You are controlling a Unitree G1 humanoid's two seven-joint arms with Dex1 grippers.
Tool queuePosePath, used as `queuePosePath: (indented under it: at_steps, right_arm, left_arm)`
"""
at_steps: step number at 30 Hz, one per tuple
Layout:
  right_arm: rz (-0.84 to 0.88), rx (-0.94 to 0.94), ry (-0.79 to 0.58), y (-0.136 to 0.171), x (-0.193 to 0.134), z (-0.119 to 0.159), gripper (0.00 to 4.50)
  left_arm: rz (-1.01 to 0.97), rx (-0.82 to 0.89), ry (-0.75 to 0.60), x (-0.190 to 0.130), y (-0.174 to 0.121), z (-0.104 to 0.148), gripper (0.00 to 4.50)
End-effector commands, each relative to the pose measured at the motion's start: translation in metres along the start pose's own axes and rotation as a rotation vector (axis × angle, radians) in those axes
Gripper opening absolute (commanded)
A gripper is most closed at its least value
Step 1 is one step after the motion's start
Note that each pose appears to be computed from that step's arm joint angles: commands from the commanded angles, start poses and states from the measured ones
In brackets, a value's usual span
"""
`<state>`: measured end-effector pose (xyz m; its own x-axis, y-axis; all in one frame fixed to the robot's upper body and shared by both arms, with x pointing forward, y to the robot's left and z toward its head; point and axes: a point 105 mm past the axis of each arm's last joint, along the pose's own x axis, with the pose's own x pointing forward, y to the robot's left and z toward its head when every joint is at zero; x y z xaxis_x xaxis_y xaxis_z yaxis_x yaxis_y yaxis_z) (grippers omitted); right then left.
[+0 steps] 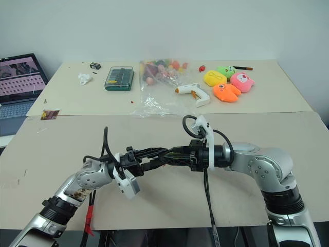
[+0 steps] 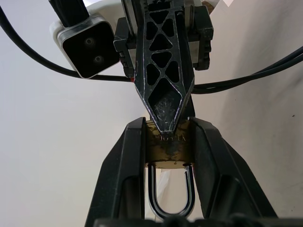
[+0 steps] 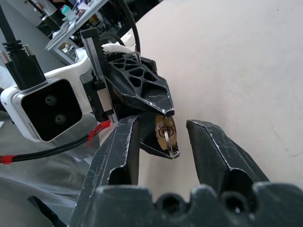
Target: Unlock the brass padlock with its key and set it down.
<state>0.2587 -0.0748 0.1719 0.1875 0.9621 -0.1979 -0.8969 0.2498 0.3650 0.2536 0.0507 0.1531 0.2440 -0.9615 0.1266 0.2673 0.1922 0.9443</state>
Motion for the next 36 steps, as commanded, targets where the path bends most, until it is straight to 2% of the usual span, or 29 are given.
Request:
queuePosePath:
  at_steps: [1,4,7,8,17,19,20,27,30,33,36]
  right_arm:
    - [-0.001,-0.020,-0.022,0.002,0.001,0.007,2.03]
    - [-0.008,-0.017,-0.019,0.000,0.003,0.006,1.29]
    - [-0.009,-0.016,-0.019,-0.001,0.003,0.006,0.25]
    - [-0.008,-0.017,-0.019,-0.001,0.003,0.006,0.14]
    - [-0.005,-0.026,-0.018,-0.001,0.003,0.008,0.14]
    - [-0.006,-0.028,-0.019,-0.001,0.004,0.009,0.14]
    - [-0.007,-0.029,-0.020,-0.002,0.004,0.009,0.14]
    - [-0.023,-0.036,-0.026,-0.007,0.000,0.014,0.14]
    - [-0.024,-0.043,-0.023,-0.007,-0.005,0.015,0.14]
    - [-0.005,-0.053,-0.014,-0.001,-0.010,0.014,0.14]
    - [0.089,-0.113,-0.012,0.021,-0.017,0.016,0.14]
  left_arm:
    - [0.037,0.027,-0.023,0.003,0.011,0.007,0.87]
    - [0.039,0.024,-0.021,0.004,0.012,0.007,0.87]
    - [0.040,0.022,-0.020,0.004,0.012,0.007,0.87]
    - [0.041,0.022,-0.020,0.004,0.012,0.007,0.87]
    - [0.058,0.005,-0.004,0.001,0.017,0.004,0.87]
    - [0.065,-0.009,-0.013,0.000,0.018,0.005,1.86]
    - [0.062,-0.019,-0.019,0.000,0.017,0.006,2.04]
    - [0.065,-0.093,0.005,-0.019,0.023,0.001,4.44]
    - [0.083,-0.140,0.073,-0.036,0.031,-0.010,4.44]
    - [0.147,-0.199,0.187,-0.054,0.047,-0.034,4.44]
    - [0.184,-0.379,0.296,-0.071,0.050,-0.061,4.44]
